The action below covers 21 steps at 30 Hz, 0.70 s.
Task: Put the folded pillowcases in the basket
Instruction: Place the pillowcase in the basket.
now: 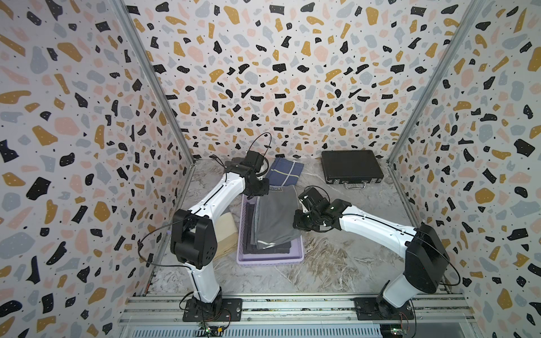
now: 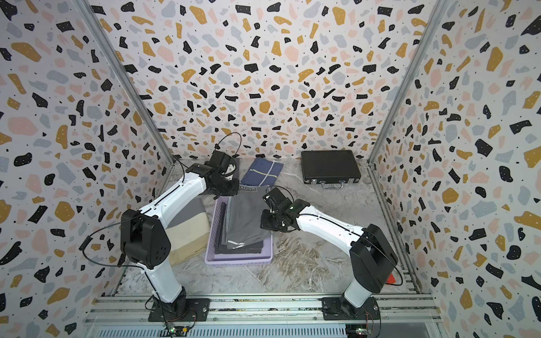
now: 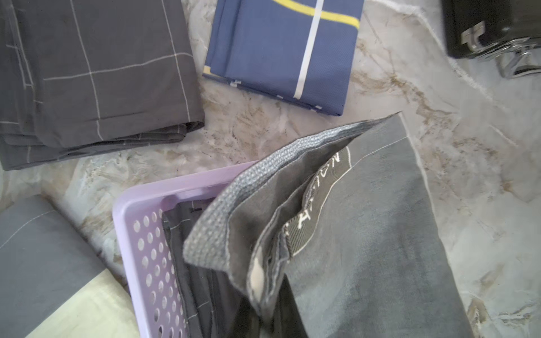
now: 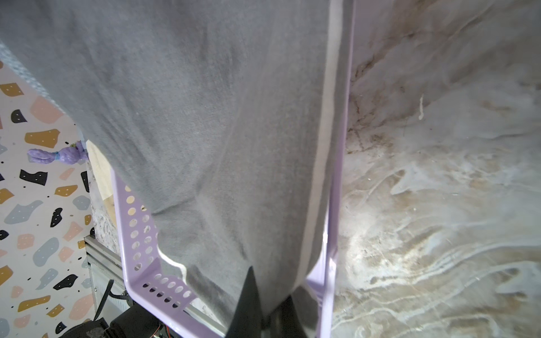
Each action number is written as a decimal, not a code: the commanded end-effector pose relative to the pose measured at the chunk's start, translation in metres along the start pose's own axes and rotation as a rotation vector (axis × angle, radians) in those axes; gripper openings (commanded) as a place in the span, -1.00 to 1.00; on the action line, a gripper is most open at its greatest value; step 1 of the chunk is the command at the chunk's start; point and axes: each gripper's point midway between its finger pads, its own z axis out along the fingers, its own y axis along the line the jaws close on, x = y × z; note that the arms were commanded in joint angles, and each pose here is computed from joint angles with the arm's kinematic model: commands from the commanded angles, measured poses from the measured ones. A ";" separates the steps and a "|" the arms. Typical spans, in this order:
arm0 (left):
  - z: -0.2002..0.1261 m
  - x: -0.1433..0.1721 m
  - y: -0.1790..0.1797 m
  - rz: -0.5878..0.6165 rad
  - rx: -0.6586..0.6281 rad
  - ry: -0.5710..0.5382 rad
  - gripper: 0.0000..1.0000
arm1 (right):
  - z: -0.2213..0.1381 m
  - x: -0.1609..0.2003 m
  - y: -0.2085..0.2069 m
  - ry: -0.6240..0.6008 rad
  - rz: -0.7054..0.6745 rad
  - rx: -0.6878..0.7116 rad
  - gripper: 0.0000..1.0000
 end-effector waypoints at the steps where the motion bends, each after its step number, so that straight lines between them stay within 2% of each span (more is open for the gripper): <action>1: 0.008 -0.002 0.017 -0.023 -0.031 -0.002 -1.00 | 0.012 0.008 0.005 0.025 0.005 -0.029 -1.00; 10: 0.004 -0.004 0.040 -0.068 -0.061 -0.004 -1.00 | 0.032 0.032 0.008 0.089 0.003 -0.049 -1.00; 21: 0.022 0.023 0.043 -0.083 -0.054 0.099 -1.00 | 0.027 0.043 0.008 0.101 -0.002 -0.051 -1.00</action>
